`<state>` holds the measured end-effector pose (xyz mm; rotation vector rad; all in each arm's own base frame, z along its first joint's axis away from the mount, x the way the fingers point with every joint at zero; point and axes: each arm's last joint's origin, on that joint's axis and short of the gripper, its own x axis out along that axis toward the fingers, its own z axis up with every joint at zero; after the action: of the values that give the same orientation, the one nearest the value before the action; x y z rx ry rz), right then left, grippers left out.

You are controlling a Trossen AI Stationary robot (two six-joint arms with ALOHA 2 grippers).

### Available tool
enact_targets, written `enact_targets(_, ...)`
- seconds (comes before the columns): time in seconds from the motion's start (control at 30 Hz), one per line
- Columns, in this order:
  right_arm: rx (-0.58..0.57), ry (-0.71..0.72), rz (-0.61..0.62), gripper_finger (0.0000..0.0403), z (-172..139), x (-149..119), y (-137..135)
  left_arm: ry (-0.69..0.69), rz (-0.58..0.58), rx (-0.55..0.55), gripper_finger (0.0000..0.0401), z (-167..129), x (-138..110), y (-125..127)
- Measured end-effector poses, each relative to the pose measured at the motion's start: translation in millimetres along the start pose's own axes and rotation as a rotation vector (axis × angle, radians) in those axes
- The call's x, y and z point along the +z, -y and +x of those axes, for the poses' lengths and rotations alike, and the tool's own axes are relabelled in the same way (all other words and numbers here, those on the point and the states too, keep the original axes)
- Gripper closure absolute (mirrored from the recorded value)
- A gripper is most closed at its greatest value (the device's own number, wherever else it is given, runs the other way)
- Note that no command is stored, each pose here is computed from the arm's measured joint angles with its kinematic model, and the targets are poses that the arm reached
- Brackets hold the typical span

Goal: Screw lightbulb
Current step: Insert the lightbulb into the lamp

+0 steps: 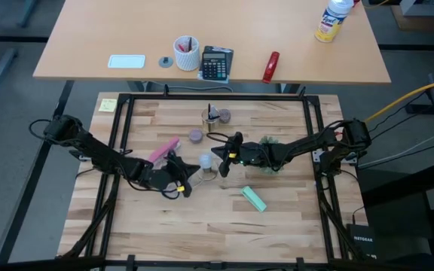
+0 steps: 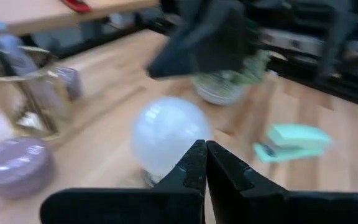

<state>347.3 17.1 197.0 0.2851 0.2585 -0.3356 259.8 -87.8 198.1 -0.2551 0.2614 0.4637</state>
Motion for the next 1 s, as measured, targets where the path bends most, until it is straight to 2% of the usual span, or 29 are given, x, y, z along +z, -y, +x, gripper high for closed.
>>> enact_targets(0.1,-0.003,0.001,0.0,0.0389,0.0,0.1,0.0,-0.024,-0.02,-0.042,0.04,-0.2,-0.9,1.4)
enact_targets(0.4,0.0,0.008,-0.028,0.0389,-0.2,1.4,-0.4,-0.036,-0.025,-0.036,0.04,4.2,-4.6,0.9)
enact_targets(0.63,0.005,0.016,-0.076,0.0389,-0.2,2.4,-0.8,-0.034,-0.017,-0.099,0.04,10.7,-11.2,8.1)
enact_targets(1.0,0.004,0.012,-0.1,0.0389,-0.2,2.2,-0.5,-0.022,-0.016,-0.082,0.04,13.5,-9.3,5.6)
